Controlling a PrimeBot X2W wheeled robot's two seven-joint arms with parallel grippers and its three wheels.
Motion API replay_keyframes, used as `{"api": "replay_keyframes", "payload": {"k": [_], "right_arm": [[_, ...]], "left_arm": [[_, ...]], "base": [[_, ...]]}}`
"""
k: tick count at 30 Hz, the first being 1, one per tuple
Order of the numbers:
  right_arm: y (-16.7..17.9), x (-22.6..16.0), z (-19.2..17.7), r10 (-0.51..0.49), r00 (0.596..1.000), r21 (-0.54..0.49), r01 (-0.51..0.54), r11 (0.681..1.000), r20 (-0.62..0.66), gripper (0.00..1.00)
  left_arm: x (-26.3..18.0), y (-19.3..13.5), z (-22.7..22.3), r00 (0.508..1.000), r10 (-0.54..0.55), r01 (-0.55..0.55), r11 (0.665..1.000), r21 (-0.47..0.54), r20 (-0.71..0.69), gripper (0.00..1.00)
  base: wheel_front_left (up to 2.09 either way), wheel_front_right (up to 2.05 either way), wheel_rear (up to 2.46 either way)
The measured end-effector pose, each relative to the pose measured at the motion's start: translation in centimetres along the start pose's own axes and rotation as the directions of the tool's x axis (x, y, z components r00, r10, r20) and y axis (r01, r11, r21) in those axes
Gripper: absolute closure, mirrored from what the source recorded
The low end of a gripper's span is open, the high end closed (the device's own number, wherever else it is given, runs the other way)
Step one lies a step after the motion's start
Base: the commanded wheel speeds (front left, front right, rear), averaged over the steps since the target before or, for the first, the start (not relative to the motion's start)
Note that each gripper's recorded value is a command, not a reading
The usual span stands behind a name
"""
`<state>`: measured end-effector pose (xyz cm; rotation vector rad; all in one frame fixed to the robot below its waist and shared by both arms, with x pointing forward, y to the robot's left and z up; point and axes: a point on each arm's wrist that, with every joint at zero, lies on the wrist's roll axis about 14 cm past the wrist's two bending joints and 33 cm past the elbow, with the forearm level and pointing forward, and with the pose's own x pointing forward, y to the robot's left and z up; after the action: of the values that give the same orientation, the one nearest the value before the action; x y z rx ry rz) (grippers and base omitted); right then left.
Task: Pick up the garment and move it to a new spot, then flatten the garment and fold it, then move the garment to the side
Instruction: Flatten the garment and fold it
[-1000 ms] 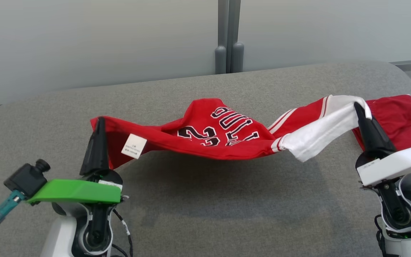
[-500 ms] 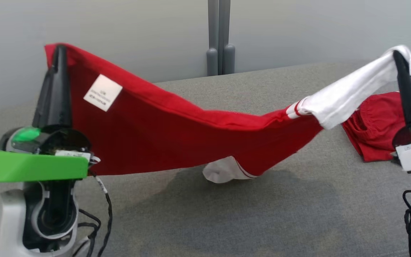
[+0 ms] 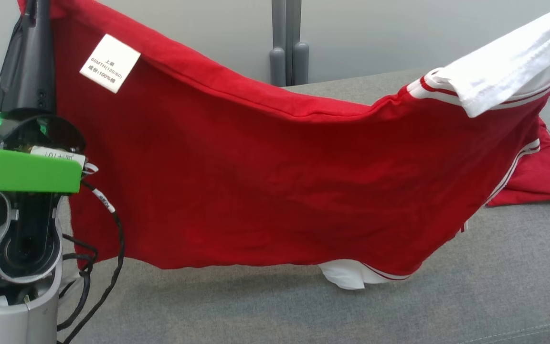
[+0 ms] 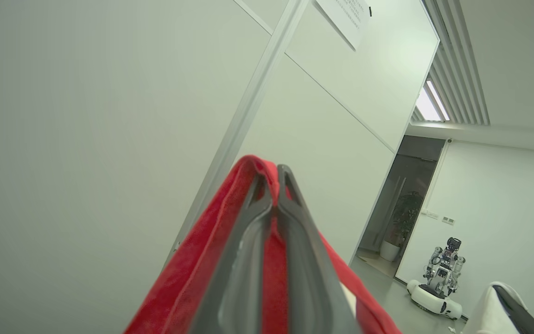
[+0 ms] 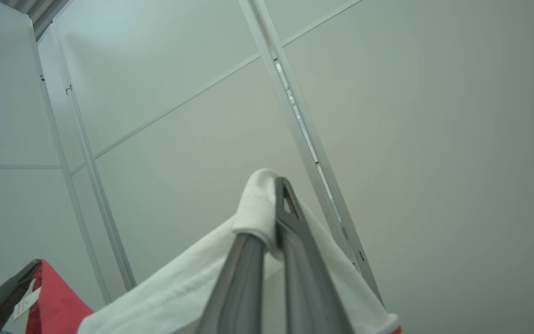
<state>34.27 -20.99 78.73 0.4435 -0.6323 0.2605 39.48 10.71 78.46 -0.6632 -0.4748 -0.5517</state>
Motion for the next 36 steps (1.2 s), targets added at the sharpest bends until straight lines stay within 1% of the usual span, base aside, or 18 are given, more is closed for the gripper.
{"api": "replay_keyframes", "payload": {"k": [6,8,11,13,16,19,21,22,24,26,28,30,32,36], "right_arm": [[-0.6,2.9,-2.7,0.005,0.999,0.002,-0.004,1.000,-0.054,1.00],[-1.1,4.7,-3.5,0.005,0.998,0.008,-0.005,1.000,-0.061,1.00],[-1.9,8.1,-4.9,-0.003,0.998,0.002,0.003,1.000,-0.070,1.00],[-2.3,10.7,-5.8,-0.003,0.998,0.002,0.003,1.000,-0.068,1.00],[-2.8,14.9,-6.7,-0.011,0.999,-0.029,0.009,1.000,-0.053,1.00],[-3.3,18.4,-7.6,-0.017,1.000,-0.057,0.016,0.998,-0.026,1.00],[-3.7,20.0,-8.3,-0.022,1.000,-0.104,0.021,0.994,-0.007,1.00],[-3.7,20.0,-8.3,-0.022,1.000,-0.104,0.021,0.994,-0.007,1.00],[-4.1,21.2,-8.8,-0.023,1.000,-0.130,0.026,0.991,0.021,1.00],[-4.2,22.2,-9.3,-0.013,0.999,-0.158,0.020,0.987,0.047,1.00],[-4.6,22.8,-10.4,-0.006,0.999,-0.170,0.015,0.985,0.050,1.00],[-5.6,22.7,-13.0,-0.018,1.000,-0.184,0.018,0.983,0.001,1.00],[-6.9,22.2,-16.0,-0.039,0.998,-0.177,0.028,0.984,-0.059,1.00],[-8.5,20.8,-22.0,-0.046,0.983,-0.177,0.015,0.984,-0.176,1.00]], "left_arm": [[2.0,3.4,-2.6,0.993,0.067,-0.067,0.998,0.000,-0.097,1.00],[3.2,5.1,-3.3,0.987,0.098,-0.096,0.995,0.020,-0.130,1.00],[5.5,8.3,-3.9,0.972,0.166,-0.151,0.983,0.102,-0.165,1.00],[7.1,10.7,-4.2,0.958,0.219,-0.187,0.967,0.175,-0.184,1.00],[9.4,14.3,-4.6,0.933,0.299,-0.235,0.927,0.293,-0.200,1.00],[12.2,16.6,-4.1,0.933,0.329,-0.259,0.894,0.365,-0.145,1.00],[13.7,17.7,-4.1,0.938,0.332,-0.266,0.876,0.403,-0.101,1.00],[13.7,17.7,-4.1,0.938,0.332,-0.266,0.876,0.403,-0.101,1.00],[15.1,18.6,-4.0,0.947,0.318,-0.263,0.854,0.449,-0.049,1.00],[16.5,19.0,-3.7,0.959,0.283,-0.252,0.839,0.482,0.008,1.00],[17.5,19.6,-4.1,0.967,0.252,-0.242,0.835,0.494,0.047,1.00],[17.6,21.2,-5.9,0.965,0.258,-0.246,0.832,0.498,0.046,1.00],[17.1,23.7,-8.2,0.953,0.301,-0.272,0.827,0.491,0.021,1.00],[15.2,28.7,-13.0,0.922,0.386,-0.322,0.814,0.483,-0.036,1.00]], "base": [[0.00,0.00,0.00],[0.00,0.00,0.00],[0.00,0.00,0.00],[0.00,0.00,0.00],[0.00,0.00,0.00],[0.00,0.00,0.00],[0.00,0.00,0.00],[0.00,0.00,0.00],[0.00,0.00,0.00],[0.00,0.00,0.00],[0.00,0.00,0.00],[0.00,0.00,0.00],[0.00,0.00,0.00],[0.00,0.00,0.00]]}}
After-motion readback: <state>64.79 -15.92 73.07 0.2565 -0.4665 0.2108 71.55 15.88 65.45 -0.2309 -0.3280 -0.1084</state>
